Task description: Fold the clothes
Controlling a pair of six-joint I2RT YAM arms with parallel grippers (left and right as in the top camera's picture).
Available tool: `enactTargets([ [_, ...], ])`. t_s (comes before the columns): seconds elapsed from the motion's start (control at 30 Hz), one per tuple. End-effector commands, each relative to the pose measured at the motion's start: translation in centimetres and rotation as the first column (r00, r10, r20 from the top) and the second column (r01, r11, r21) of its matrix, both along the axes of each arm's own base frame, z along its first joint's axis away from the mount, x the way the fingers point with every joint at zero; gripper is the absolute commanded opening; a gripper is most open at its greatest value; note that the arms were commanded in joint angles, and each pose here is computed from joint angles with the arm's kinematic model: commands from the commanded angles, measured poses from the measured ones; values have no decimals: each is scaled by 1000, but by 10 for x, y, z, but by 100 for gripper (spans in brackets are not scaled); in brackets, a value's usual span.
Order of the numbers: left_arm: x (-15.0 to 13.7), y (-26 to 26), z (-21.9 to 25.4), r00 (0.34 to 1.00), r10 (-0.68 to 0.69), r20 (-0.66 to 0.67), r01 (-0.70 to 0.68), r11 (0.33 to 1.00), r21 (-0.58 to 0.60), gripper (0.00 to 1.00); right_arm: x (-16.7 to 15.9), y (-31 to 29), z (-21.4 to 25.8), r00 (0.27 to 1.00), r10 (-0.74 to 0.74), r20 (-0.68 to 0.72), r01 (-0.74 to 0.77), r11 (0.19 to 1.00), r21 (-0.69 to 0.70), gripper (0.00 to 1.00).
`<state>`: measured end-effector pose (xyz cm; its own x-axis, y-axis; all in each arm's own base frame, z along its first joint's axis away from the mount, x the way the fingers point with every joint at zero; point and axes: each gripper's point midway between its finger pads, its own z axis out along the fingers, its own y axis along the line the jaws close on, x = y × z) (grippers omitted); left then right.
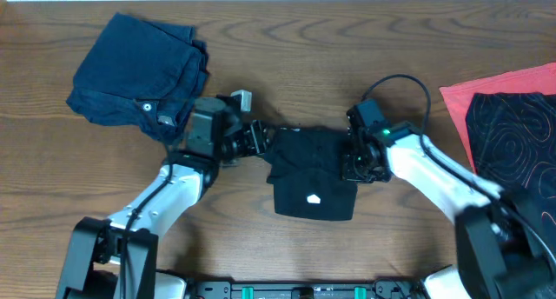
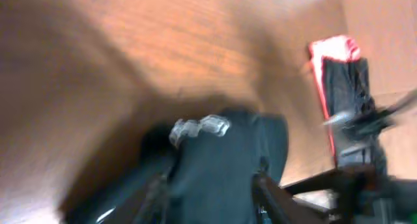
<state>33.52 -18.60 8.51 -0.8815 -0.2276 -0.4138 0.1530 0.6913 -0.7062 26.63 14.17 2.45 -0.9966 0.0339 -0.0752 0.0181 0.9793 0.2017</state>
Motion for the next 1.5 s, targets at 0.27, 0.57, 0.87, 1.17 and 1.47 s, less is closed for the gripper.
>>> enactTargets([
  [0.27, -5, 49, -25, 1000, -30, 10, 27, 979, 202, 60, 29, 13, 51, 959, 120, 258, -141, 988, 62, 2],
  [0.57, -14, 40, -65, 991, -92, -96, 107, 980, 167, 60, 24, 31, -7, 978, 172, 119, -184, 978, 99, 1],
  [0.87, -42, -7, -74, 947, -286, -146, 283, 958, -43, 69, 12, 25, -49, 984, 179, -4, -178, 982, 69, 1],
  [1.17, -58, -41, -76, 917, -385, -107, 385, 923, -19, 71, 12, 24, -49, 984, 178, -1, -178, 982, 62, 1],
  [1.47, -50, -58, -74, 938, -332, -98, 334, 943, 3, 70, 12, 24, -49, 984, 179, -3, -178, 982, 62, 1],
])
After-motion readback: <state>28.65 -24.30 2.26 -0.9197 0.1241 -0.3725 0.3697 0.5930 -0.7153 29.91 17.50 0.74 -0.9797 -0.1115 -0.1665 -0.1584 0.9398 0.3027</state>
